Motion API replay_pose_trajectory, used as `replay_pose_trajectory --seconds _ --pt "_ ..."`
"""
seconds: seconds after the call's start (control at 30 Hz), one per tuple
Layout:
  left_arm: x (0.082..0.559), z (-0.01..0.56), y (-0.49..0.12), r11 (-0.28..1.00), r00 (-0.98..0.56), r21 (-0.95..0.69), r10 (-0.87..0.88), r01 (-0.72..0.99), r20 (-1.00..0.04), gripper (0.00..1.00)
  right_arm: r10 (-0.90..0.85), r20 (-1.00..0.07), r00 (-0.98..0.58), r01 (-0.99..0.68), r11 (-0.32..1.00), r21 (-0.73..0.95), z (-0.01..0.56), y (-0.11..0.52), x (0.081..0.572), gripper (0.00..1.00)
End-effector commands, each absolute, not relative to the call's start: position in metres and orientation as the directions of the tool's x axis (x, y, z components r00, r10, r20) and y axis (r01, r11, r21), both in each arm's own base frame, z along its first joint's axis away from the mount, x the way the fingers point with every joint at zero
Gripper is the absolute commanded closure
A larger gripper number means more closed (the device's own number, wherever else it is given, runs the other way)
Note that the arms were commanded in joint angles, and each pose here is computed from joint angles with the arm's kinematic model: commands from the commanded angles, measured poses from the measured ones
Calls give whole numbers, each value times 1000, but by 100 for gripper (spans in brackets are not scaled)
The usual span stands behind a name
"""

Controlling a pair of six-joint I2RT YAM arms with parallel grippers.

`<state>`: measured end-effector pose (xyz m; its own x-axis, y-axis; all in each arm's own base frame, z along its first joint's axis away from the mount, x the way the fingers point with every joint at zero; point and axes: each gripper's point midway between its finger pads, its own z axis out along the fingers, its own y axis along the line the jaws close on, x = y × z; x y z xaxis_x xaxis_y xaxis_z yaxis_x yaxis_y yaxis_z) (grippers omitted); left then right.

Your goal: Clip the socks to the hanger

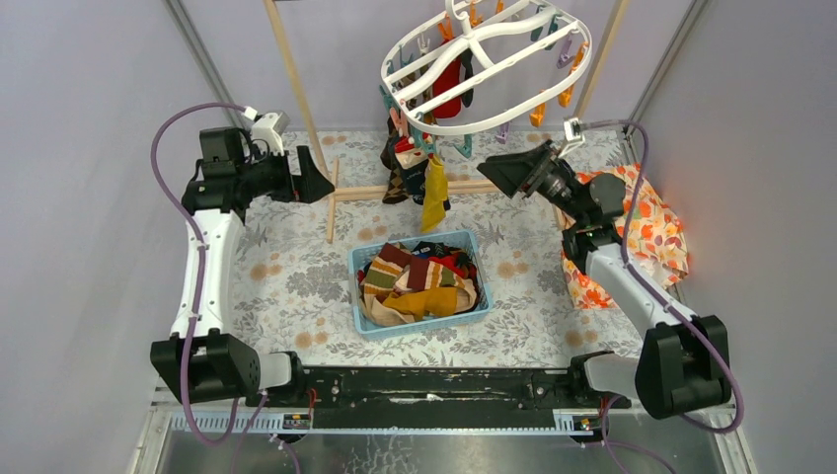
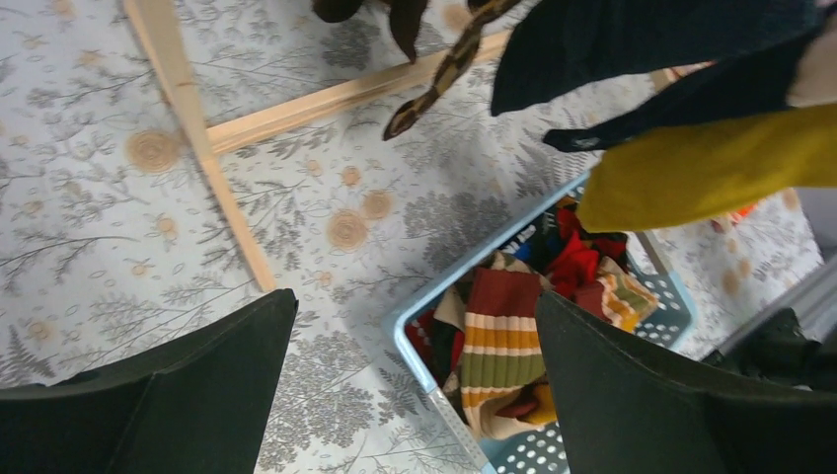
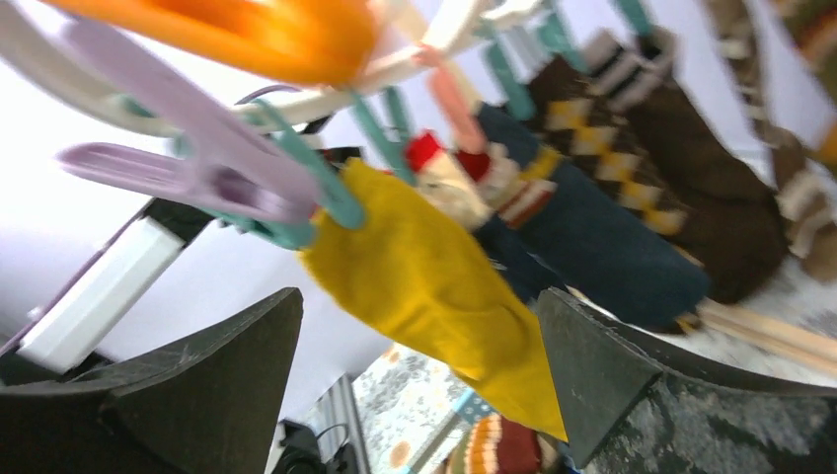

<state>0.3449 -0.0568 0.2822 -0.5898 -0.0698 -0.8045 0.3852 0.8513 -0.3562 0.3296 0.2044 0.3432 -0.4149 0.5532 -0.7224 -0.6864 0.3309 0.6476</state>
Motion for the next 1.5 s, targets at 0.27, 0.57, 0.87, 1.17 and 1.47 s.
replay_pose_trajectory --seconds 0.27,0.57,0.87,1.17,1.47 --pt "311 313 -93 713 -558 -403 -19 574 -829 1 554 -762 -335 -914 6 406 435 247 279 12" --pt "304 315 -104 692 -572 -416 -5 590 -820 1 608 -730 -311 -930 -39 365 451 247 275 22" --pt "302 322 -105 696 -568 -409 -3 590 -823 1 624 -713 -320 -929 -61 364 448 253 272 33" --pt "300 328 -104 707 -556 -396 -5 586 -831 1 631 -706 -321 -924 -46 379 444 263 269 46" --pt "297 337 -104 710 -553 -397 -13 581 -833 1 680 -694 -235 -906 105 411 440 260 280 82"
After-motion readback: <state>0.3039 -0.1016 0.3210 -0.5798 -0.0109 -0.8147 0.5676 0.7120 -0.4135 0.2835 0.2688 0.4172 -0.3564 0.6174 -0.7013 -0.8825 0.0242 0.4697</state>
